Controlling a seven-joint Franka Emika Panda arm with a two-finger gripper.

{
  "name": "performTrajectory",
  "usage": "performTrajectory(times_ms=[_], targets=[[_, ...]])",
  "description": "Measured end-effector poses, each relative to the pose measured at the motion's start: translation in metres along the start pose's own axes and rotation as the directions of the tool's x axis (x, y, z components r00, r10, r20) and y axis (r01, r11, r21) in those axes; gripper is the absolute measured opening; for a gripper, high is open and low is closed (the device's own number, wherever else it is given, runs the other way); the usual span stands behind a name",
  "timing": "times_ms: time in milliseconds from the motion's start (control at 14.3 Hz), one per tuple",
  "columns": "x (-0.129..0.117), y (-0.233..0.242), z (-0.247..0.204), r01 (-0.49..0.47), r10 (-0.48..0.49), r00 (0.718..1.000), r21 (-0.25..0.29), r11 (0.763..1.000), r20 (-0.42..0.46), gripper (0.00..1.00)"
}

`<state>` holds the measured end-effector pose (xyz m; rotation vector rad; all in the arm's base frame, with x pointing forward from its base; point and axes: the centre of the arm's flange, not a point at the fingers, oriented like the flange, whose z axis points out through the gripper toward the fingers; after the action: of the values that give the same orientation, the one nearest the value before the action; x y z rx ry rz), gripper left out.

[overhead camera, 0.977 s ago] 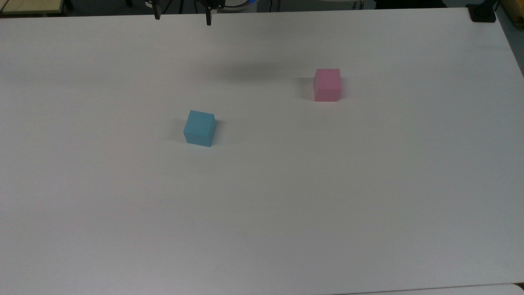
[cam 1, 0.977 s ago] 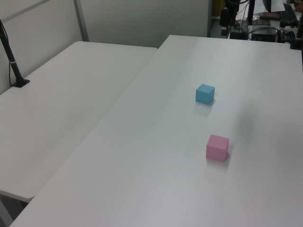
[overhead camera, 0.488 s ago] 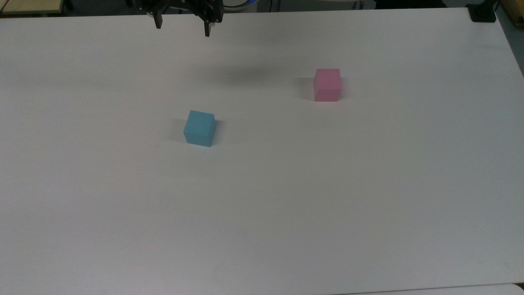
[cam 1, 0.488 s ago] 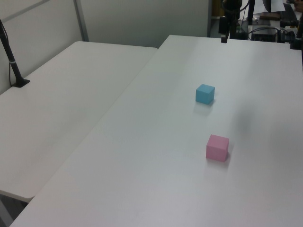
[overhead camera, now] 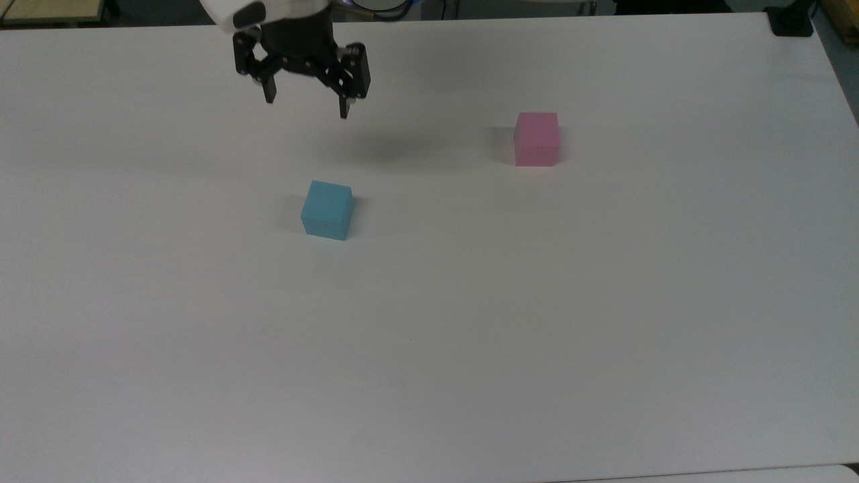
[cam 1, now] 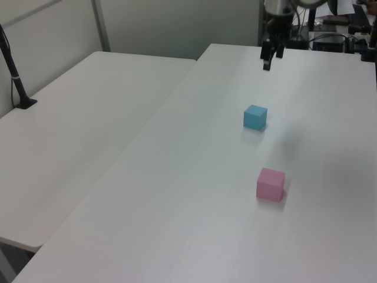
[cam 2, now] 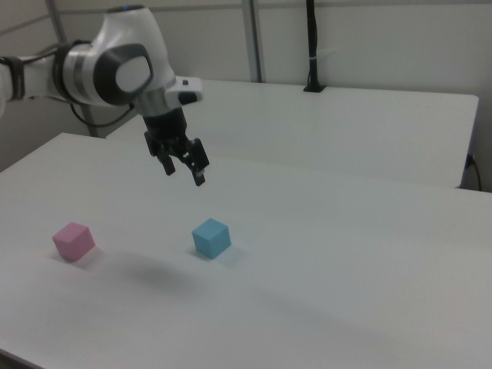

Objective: Put blue cube on pink cube
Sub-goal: 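Move the open gripper down over the light-blue cube, then lower the gripper around the light-blue cube and close on it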

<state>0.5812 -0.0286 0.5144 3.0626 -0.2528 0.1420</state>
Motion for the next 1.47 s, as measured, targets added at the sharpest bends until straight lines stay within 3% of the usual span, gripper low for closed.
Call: performTrajectory(times_ms=[488, 837, 1116, 1465], targets=[[0.027, -0.011, 0.072, -0.032, 0.032, 0.999, -0.003, 0.999, -0.025, 1.00], [0.030, -0.023, 0.132, -0.002, 0.005, 0.999, -0.081, 0.997, 0.043, 1.00], [0.029, -0.024, 0.159, 0.022, -0.012, 0.997, -0.128, 0.992, 0.076, 1.00], [0.029, -0.026, 0.165, 0.032, -0.020, 0.996, -0.142, 0.989, 0.082, 1.00]])
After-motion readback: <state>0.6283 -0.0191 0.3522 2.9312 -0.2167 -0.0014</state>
